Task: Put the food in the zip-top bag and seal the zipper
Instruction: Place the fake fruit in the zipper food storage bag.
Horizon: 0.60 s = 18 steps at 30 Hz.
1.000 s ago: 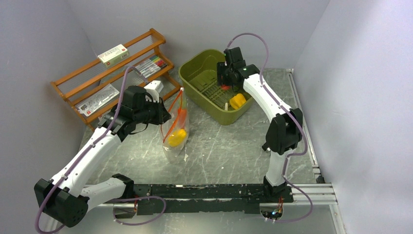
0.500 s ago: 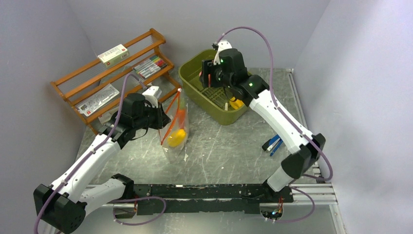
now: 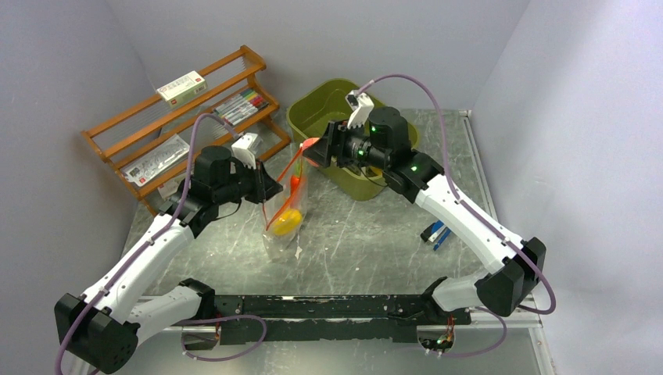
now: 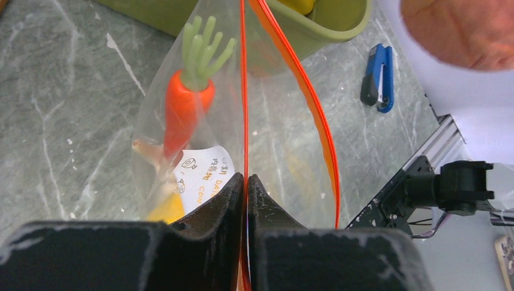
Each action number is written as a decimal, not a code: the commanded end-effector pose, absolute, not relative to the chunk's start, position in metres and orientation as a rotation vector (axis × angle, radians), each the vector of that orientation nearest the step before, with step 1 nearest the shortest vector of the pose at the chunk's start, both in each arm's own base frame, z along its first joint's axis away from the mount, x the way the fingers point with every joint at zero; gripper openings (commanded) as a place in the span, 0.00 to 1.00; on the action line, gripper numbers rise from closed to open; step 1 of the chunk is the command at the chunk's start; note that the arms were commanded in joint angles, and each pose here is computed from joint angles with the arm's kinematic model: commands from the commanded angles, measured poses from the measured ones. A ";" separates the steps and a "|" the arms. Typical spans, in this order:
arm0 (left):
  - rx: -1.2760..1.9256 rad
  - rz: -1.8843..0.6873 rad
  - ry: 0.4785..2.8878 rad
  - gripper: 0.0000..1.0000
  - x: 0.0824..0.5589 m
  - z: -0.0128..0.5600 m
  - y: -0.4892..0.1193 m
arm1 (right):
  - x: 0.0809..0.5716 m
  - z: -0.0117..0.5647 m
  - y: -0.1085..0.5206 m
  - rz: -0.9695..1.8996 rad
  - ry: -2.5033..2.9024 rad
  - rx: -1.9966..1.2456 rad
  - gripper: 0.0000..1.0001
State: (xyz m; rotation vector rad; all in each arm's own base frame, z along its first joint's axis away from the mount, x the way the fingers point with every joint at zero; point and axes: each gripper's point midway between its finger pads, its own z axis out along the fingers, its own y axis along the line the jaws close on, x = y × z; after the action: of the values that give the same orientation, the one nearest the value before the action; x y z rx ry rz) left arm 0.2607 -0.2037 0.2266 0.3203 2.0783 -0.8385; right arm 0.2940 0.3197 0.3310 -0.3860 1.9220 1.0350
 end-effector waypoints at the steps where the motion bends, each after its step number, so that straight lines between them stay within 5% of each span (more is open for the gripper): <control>1: 0.339 -0.945 1.990 0.07 0.263 0.253 -0.218 | 0.275 0.341 0.345 1.246 1.904 -0.413 0.48; 18: 0.272 -0.909 2.049 0.07 0.266 0.238 -0.212 | 0.257 0.268 0.368 1.184 2.160 -0.399 0.51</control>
State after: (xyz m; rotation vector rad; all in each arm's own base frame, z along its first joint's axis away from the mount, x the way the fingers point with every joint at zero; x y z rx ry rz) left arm 0.2596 -0.2153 0.2350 0.2981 2.0516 -0.9373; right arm 0.2583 0.3751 0.2870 -0.4243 2.0883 1.2408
